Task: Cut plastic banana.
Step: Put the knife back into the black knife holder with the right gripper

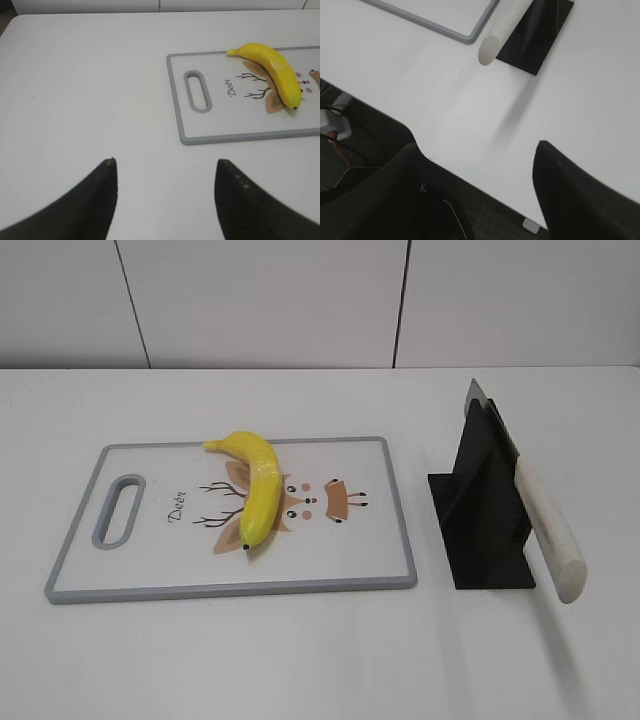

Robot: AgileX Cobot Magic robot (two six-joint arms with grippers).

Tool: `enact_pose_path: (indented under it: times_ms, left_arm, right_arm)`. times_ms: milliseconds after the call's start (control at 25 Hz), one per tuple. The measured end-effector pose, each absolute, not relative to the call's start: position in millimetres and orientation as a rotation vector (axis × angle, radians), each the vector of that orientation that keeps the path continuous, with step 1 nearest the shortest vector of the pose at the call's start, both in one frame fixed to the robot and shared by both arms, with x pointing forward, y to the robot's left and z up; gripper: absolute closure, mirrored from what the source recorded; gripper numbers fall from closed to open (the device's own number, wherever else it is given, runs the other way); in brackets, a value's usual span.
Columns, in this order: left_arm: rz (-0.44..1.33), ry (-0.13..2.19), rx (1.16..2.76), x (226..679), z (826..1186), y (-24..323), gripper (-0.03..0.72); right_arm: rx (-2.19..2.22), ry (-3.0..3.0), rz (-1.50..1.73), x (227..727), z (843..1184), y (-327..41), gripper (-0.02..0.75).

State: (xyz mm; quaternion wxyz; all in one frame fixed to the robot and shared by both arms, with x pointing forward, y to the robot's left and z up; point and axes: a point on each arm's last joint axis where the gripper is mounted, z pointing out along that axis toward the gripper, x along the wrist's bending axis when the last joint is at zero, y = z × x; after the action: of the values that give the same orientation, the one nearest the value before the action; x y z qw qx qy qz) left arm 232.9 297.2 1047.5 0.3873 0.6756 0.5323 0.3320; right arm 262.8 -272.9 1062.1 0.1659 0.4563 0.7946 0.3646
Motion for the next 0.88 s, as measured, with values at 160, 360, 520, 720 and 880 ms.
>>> enact_pose_path:
  times_ms: [160, 360, 520, 720, 880]
  left_arm:
    - [0.845, 1.355, 1.719, 232.9, 1047.5, 297.2, 0.108]
    - [0.844, 1.355, 1.720, 232.8, 1047.4, 297.2, 0.108]
    - [0.844, 1.355, 1.720, 232.8, 1047.4, 297.1, 0.108]
    - [0.848, 1.363, 1.715, 232.9, 1047.4, 297.0, 0.108]
    - [0.876, 1.411, 1.687, 233.0, 1047.4, 296.7, 0.108]
  right_arm:
    - [1.230, 2.175, 1.140, 241.5, 1060.4, -282.2, 0.232]
    - [1.145, 2.054, 1.252, 221.5, 1059.6, -291.5, 0.256]
    - [1.131, 2.020, 1.283, 222.8, 1059.1, -291.0, 0.259]
    - [1.136, 2.020, 1.315, 225.9, 1055.2, -287.8, 0.262]
    - [1.136, 2.019, 1.319, 226.1, 1055.2, -287.5, 0.262]
